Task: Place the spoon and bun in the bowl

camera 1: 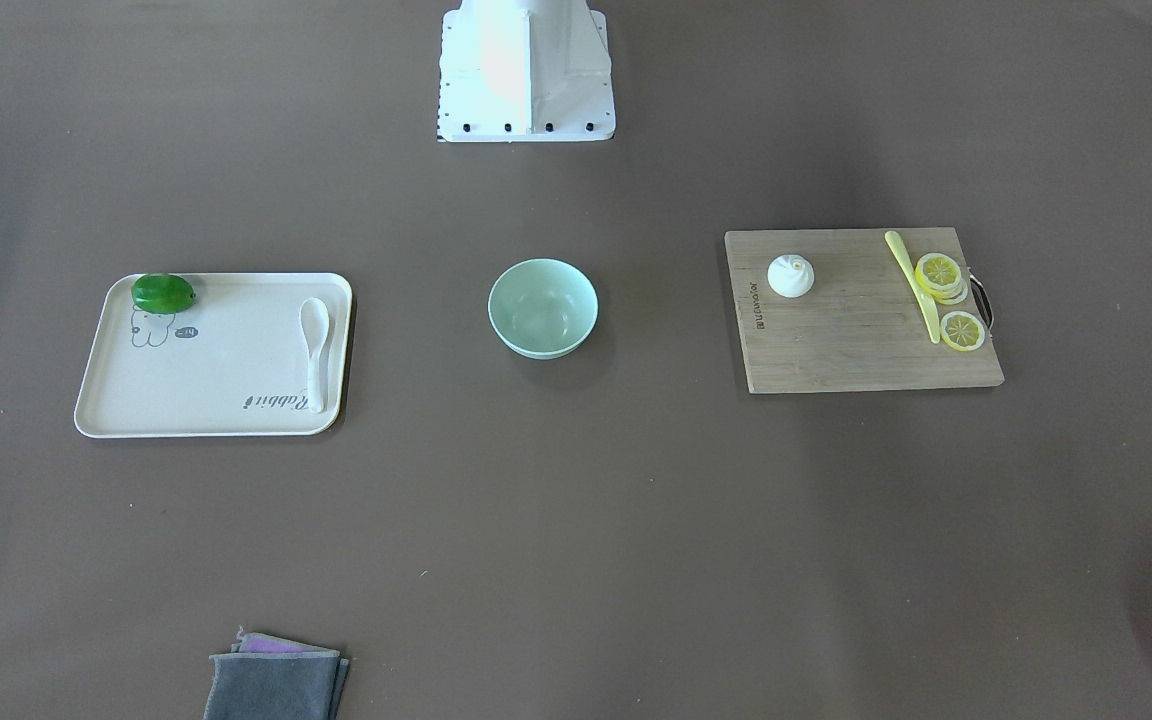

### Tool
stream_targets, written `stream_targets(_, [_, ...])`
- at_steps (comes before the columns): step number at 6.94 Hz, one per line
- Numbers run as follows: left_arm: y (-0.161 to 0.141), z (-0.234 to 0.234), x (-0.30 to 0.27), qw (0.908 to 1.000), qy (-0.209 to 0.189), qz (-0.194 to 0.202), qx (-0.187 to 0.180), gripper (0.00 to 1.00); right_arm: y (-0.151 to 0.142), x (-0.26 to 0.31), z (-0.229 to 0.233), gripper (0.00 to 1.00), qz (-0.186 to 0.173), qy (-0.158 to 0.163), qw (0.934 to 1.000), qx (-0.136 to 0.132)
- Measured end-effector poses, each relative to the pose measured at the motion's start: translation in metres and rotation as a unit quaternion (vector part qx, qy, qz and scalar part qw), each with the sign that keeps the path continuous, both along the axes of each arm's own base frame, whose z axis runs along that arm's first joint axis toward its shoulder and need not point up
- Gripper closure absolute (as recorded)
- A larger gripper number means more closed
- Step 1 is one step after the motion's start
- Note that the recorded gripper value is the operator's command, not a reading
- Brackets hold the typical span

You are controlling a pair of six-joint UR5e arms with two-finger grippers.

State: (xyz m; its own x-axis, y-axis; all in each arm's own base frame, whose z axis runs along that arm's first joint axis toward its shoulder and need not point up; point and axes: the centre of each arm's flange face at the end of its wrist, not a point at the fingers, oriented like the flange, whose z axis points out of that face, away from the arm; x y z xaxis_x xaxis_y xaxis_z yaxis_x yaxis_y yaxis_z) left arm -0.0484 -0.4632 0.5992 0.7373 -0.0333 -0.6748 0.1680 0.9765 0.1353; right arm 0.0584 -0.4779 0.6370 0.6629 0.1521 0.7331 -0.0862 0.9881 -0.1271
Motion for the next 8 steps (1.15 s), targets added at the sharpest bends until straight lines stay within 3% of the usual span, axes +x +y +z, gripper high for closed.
stream_targets(3, [0.0008,-0.0022,0.0034,0.9997,0.021,0.008,-0.002,0.02,-0.0001,-0.0001,-0.0004,0.00,0.000,-0.001,1.0000,0.001])
stream_targets(8, [-0.0040,-0.0040,0.0047,0.9997,0.023,0.008,-0.001,0.02,-0.0008,-0.0001,-0.0013,0.00,0.000,-0.001,1.0000,0.001])
